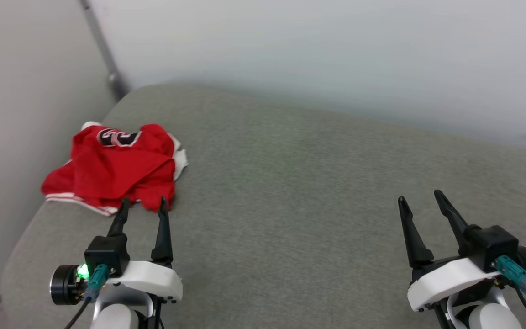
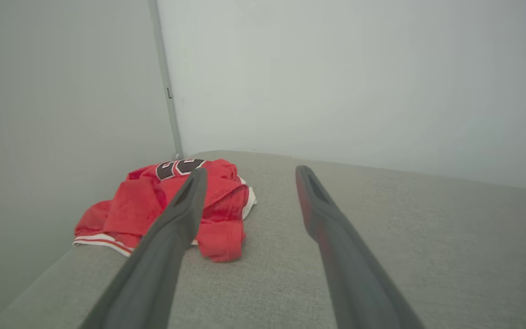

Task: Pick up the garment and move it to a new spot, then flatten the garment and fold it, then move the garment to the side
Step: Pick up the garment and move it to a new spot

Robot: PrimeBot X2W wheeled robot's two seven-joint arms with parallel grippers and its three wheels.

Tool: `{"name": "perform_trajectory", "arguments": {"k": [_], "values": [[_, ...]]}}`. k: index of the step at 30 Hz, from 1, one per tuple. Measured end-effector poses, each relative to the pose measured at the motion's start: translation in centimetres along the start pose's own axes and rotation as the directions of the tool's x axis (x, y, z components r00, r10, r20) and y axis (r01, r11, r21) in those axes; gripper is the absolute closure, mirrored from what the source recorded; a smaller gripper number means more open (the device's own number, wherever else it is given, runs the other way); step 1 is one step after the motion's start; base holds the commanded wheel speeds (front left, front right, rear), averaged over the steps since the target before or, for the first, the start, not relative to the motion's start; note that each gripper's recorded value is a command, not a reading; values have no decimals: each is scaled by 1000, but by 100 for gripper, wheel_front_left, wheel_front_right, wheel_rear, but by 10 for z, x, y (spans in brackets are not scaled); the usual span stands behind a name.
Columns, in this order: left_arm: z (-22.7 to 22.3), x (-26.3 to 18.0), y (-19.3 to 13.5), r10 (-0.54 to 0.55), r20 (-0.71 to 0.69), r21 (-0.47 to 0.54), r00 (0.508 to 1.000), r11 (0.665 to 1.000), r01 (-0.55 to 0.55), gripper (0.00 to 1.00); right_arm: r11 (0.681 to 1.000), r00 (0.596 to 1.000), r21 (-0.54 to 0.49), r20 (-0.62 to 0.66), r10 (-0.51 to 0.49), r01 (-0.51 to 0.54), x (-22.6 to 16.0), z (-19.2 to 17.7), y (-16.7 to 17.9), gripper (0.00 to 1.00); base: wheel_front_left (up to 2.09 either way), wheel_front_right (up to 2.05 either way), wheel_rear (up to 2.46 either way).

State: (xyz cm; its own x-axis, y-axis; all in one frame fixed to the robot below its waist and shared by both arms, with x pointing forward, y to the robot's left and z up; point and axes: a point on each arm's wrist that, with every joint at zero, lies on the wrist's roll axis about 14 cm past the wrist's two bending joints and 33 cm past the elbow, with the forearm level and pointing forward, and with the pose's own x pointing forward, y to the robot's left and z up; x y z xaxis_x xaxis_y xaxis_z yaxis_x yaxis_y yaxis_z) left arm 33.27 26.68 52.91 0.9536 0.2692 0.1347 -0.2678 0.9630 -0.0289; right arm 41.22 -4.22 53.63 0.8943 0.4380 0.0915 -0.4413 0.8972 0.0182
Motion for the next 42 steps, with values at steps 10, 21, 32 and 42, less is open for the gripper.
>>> {"name": "perform_trajectory", "arguments": {"k": [10, 21, 32, 42], "values": [[7, -33, 69, 200, 7, 13, 980, 980, -200, 0, 981, 981, 16, -5, 193, -193, 29, -6, 64, 0, 0, 0, 0], [9, -46, 86, 252, 7, 27, 968, 967, -253, 0, 966, 967, 30, -6, 256, -256, 39, -9, 86, 0, 0, 0, 0], [47, 27, 67, 155, 60, 43, 986, 987, -158, 0, 977, 978, 26, 5, 210, -210, 54, -9, 65, 0, 0, 0, 0], [27, 130, 45, 30, -183, 83, 983, 996, -15, 0, 997, 995, 32, -60, 75, -73, 64, -47, -2, 0, 0, 0, 0]]}}
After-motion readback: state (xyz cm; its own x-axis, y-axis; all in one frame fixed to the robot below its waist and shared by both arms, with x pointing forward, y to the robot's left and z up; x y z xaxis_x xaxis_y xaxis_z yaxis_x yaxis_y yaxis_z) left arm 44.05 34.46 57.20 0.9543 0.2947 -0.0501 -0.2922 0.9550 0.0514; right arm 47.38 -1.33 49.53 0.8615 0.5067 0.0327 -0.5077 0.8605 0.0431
